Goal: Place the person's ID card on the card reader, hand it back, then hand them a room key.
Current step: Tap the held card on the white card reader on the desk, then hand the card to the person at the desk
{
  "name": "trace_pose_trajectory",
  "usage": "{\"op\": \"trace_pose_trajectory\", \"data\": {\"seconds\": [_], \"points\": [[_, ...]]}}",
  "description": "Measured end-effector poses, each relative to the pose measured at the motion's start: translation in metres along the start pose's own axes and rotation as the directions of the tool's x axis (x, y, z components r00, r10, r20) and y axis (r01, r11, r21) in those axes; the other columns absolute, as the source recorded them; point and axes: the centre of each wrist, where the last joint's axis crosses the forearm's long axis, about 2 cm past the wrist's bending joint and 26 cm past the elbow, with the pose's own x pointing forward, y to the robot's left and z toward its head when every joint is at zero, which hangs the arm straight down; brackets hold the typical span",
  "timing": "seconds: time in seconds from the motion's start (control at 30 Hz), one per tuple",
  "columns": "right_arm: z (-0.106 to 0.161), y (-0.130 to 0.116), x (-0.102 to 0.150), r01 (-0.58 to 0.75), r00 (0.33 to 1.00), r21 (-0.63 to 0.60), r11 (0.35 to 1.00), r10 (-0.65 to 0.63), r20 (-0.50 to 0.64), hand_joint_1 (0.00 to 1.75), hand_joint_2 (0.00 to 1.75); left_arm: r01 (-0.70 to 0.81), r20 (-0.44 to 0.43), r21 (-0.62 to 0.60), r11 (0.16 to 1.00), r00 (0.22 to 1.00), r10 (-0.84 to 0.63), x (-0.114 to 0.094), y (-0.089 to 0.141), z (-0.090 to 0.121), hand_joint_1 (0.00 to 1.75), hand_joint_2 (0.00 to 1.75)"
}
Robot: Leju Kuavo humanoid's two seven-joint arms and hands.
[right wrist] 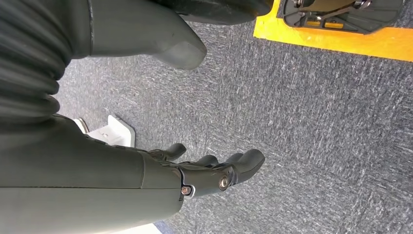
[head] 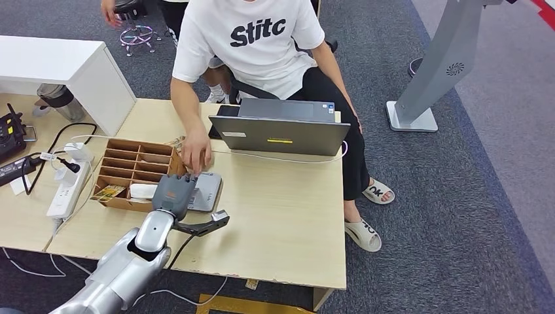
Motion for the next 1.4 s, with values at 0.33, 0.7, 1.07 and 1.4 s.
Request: {"op": "trace_pose_trajectory", "data": {"seconds": [0.33, 0.7, 1.07, 1.4], "points": [[0.0, 0.0, 0.0, -0.004, 1.0, 0.005, 1.0, 0.004, 0.003, 0.0, 1.75, 0.003, 0.011, 0.003, 1.0, 1.0, -0.003, -0.002, -0.001, 0.001, 1.75, 1.75], [0.0, 0.0, 0.0, -0.009, 1.0, 0.005, 1.0, 0.009, 0.006, 0.0, 1.75, 0.004, 0.018, 0.003, 1.0, 1.0, -0.004, -0.002, -0.002, 0.002, 1.75, 1.75], [0.0, 0.0, 0.001, -0.02, 1.0, 0.007, 1.0, 0.02, 0.008, 0.0, 1.75, -0.006, 0.029, 0.042, 0.999, 1.0, 0.004, -0.003, -0.003, 0.003, 1.75, 1.75], [0.0, 0.0, 0.002, -0.039, 0.999, 0.011, 0.999, 0.039, 0.013, 0.0, 1.75, -0.067, 0.016, 0.208, 0.976, 0.998, 0.066, -0.018, 0.005, -0.004, 1.75, 1.75]]}}
